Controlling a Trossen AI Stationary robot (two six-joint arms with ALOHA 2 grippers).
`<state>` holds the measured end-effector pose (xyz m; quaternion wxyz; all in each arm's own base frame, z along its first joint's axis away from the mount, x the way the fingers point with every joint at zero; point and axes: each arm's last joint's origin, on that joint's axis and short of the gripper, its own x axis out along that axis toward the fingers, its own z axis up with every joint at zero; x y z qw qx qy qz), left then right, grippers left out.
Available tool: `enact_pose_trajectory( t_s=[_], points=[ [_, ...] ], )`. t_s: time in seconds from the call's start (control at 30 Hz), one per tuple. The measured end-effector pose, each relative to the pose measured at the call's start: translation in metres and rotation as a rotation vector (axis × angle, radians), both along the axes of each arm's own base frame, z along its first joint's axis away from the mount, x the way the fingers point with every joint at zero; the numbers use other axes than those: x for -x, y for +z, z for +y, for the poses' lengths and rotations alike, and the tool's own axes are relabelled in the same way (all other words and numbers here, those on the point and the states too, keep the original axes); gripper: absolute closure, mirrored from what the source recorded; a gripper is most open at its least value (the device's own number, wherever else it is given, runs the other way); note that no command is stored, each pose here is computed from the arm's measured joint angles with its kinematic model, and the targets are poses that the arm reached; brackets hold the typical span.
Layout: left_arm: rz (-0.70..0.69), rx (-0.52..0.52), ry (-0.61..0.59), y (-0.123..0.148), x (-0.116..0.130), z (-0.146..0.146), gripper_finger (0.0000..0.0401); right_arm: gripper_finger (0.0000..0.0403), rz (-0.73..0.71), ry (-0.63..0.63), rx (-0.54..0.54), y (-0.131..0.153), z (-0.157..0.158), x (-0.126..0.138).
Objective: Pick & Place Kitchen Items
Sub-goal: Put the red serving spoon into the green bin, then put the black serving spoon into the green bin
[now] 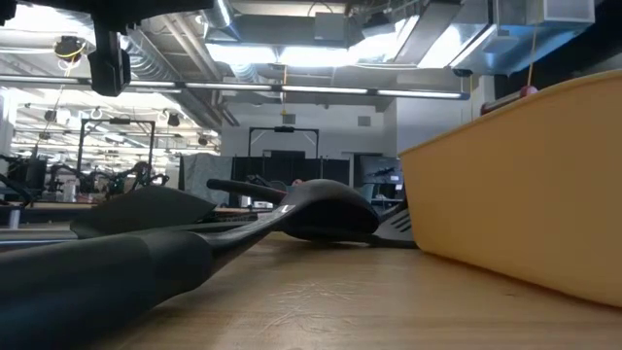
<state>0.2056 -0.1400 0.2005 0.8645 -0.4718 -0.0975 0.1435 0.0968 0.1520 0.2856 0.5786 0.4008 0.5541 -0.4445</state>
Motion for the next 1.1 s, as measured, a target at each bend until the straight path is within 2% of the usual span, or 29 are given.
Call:
enact_pose_trajectory(
  t_s=[0.57, 0.73, 0.97, 1.1],
  points=[
    [0.002, -0.006, 0.001, 0.000, 0.000, 0.000, 0.0400, 0.0253, -0.036, 0.062, -0.028, -0.001, 0.004, -0.003],
    [-0.001, 0.002, 0.001, 0.000, 0.000, 0.000, 0.0400, 0.0252, -0.042, 0.176, -0.034, -0.001, 0.005, -0.004],
    [-0.010, 0.016, 0.010, 0.001, 0.000, 0.000, 0.0400, 0.0252, -0.153, 0.146, 0.073, 0.000, -0.003, -0.014],
    [-0.035, 0.004, 0.018, 0.010, -0.003, -0.001, 0.0400, 0.0252, -0.255, 0.092, 0.146, 0.001, -0.011, -0.026]
  ],
)
